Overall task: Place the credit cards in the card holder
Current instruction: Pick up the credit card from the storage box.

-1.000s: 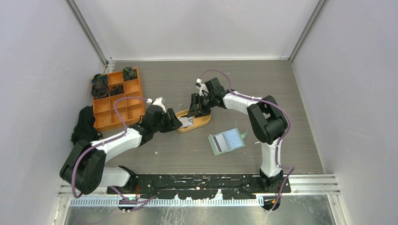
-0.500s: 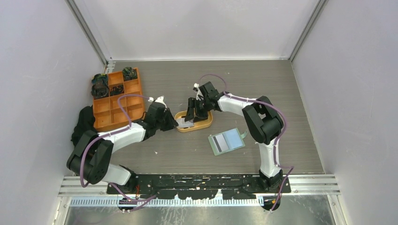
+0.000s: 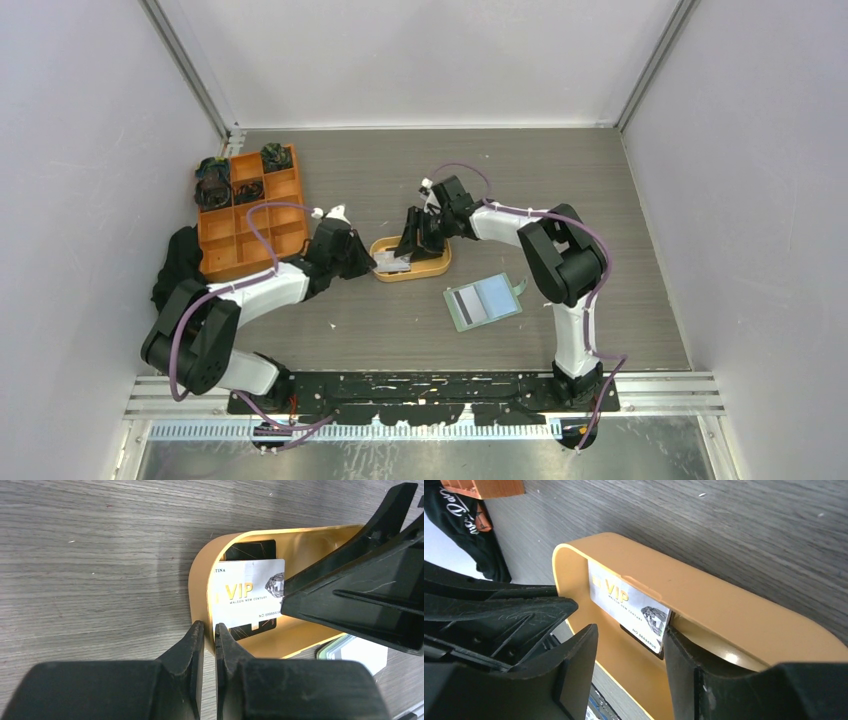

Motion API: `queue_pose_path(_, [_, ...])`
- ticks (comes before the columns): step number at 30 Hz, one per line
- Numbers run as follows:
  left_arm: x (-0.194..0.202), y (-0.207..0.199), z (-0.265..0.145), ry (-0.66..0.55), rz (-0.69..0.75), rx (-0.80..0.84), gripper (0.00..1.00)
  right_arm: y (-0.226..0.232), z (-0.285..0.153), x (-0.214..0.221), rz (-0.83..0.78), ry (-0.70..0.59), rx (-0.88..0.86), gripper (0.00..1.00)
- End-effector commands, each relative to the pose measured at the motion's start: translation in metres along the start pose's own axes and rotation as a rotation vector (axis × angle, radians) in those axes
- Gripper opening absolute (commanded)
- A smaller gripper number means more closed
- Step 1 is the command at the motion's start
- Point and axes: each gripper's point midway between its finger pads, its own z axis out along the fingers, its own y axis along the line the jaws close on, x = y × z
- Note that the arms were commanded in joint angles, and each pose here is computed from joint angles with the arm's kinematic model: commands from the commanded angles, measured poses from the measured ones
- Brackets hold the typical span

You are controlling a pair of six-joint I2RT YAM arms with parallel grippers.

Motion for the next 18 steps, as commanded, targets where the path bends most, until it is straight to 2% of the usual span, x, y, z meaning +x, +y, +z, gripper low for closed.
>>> queue_pose_path(1, [-0.011, -0.018, -0.005, -0.051, -0.012, 0.067, 0.0, 0.069, -0.027, -0.015, -0.098, -0.056, -0.199, 0.55])
queue_pose_path(13, [-0.016, -0.02, -0.007, -0.092, -0.012, 0.061, 0.0, 0.08, -0.032, -0.015, -0.102, -0.068, -0.27, 0.49])
queue_pose_path(18, [-0.016, -0.021, -0.007, -0.095, -0.016, 0.064, 0.0, 0.056, -0.024, -0.013, -0.101, -0.061, -0.151, 0.45])
